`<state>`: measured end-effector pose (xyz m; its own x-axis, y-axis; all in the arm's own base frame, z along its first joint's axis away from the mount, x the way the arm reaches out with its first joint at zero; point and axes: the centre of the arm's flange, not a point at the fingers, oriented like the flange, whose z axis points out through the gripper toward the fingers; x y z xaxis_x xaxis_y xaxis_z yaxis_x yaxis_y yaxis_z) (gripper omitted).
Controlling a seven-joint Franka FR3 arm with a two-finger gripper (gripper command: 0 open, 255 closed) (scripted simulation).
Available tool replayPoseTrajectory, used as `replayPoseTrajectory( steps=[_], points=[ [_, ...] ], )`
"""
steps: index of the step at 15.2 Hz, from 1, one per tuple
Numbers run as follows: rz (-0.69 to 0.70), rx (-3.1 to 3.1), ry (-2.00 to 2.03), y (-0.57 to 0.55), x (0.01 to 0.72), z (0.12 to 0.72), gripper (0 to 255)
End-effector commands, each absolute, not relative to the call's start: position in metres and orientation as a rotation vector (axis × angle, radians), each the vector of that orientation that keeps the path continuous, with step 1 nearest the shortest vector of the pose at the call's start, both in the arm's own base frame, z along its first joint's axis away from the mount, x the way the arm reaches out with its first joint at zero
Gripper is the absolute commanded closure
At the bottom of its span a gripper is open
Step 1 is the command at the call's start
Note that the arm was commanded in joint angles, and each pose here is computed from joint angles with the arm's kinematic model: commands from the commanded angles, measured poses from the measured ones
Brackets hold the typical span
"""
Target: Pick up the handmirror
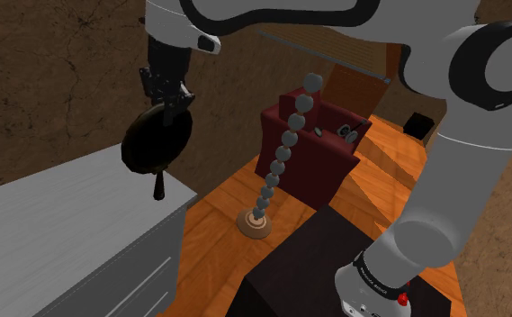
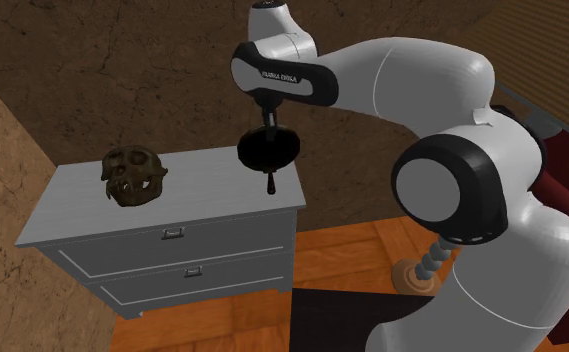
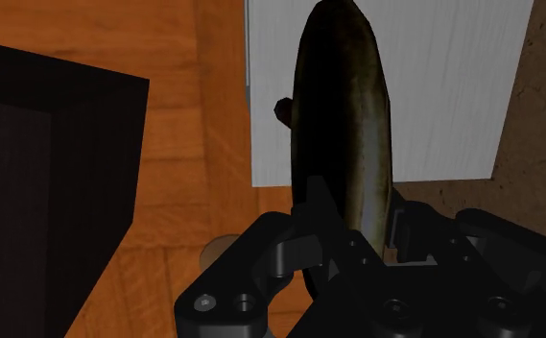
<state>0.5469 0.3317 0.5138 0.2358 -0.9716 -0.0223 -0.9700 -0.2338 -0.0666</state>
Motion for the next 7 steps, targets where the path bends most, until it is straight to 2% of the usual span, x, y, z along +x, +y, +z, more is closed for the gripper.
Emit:
replayPoseTrajectory(
  steps=[1, 7],
  points=[
    [-0.037, -2.416, 1.902, 0.331, 0.547, 0.525, 255],
    [-0.036, -2.416, 1.902, 0.331, 0.547, 0.547, 255]
  ],
)
